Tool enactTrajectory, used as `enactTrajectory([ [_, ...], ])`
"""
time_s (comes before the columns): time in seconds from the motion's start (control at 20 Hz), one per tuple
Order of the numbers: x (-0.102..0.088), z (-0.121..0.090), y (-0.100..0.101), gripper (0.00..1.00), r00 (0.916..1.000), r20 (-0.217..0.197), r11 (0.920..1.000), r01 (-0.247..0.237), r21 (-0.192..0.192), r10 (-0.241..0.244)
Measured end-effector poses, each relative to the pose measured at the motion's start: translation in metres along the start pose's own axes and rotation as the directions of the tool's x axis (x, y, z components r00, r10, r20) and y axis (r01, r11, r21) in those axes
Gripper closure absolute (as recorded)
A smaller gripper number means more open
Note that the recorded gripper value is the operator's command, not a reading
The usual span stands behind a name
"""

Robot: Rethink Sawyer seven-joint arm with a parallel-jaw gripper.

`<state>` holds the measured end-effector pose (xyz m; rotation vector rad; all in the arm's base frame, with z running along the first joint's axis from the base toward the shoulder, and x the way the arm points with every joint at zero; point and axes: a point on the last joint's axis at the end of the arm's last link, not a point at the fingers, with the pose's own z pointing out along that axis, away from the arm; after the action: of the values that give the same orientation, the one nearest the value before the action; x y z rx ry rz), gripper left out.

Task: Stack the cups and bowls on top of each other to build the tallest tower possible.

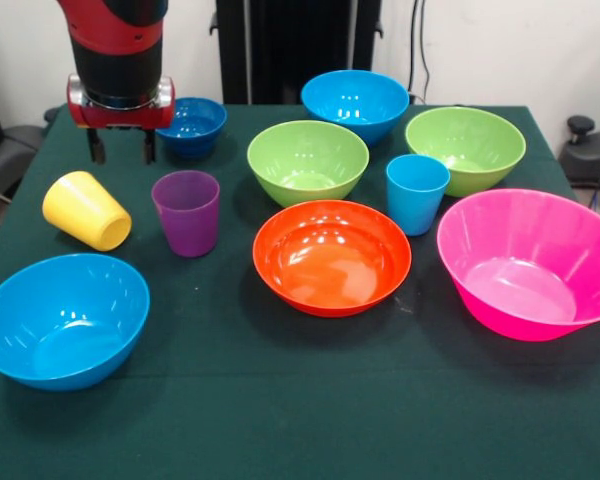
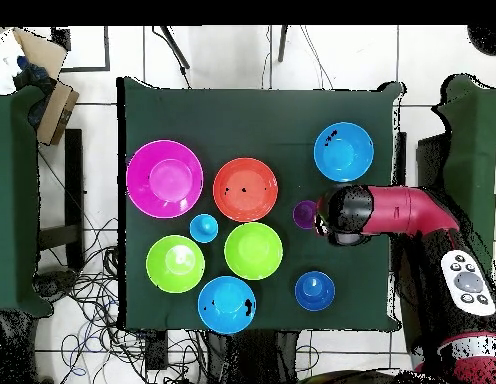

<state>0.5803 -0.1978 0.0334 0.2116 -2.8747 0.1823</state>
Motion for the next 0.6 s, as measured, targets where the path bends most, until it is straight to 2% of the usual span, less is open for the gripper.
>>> enactTrajectory([
  [0.6, -0.005, -0.004, 0.011, 0.00, 0.9998, 0.003, 0.9997, 0.021, 0.008, -0.021],
])
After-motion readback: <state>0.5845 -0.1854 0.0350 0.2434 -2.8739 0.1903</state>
